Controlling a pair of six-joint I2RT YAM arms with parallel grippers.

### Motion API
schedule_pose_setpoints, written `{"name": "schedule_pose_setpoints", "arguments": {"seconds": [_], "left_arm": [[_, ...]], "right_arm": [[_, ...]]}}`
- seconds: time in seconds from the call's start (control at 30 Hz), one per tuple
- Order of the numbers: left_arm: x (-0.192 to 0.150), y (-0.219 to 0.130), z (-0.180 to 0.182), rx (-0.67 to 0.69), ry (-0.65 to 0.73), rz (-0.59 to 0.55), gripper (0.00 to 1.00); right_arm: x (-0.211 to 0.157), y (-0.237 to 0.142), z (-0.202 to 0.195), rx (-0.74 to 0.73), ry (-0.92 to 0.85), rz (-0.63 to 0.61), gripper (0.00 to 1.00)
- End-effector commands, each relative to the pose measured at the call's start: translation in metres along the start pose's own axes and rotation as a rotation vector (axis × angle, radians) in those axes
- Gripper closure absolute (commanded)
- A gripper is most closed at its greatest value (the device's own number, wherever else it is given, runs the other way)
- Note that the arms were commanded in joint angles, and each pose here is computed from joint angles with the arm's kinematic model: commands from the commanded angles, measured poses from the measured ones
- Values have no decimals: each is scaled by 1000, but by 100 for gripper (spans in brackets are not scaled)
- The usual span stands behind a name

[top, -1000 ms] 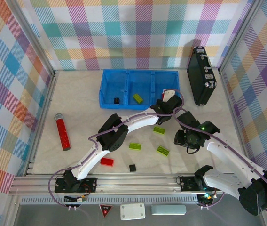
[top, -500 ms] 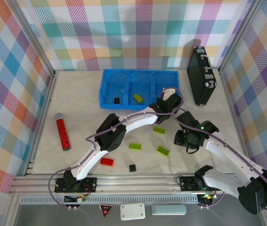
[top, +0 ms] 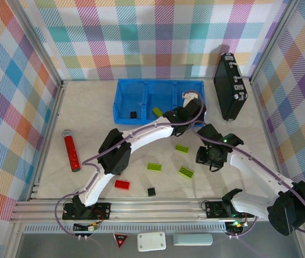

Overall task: Sort the legos into containers by color
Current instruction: Place the lego in the container, then pick up the lego from the center of the table.

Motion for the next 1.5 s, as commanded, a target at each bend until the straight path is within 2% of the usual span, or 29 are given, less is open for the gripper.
{"name": "schedule_pose_setpoints", "arguments": {"seconds": [0.0,0.37,0.73,0.9,1.1,1.47], "left_arm": [[16,-27,16,-16,-41,15,26],[15,-72,93,25,-119,80,27],[-19,-120,176,143,-167,131,26],[-32,-143,202,162,-200,101,25],[-54,-168,230,239,-197,98,25],[-72,-199,257,297,-200,71,23]], "right_arm": [[10,-4,13,39,-23,-10,51],[26,7,40,71,-50,20,50],[39,21,74,75,-79,39,33],[43,31,85,28,-64,41,22],[52,41,93,-61,-7,27,16],[57,69,109,-133,159,64,15]]}}
Point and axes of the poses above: each hand's point on the last joint's axis, 136 mm out from that joint toward the fingers, its own y axis out along the fingers, its own z axis along the line the jaws close on, x = y × z, the point moved 1 cm from there along -y, back along the fingers
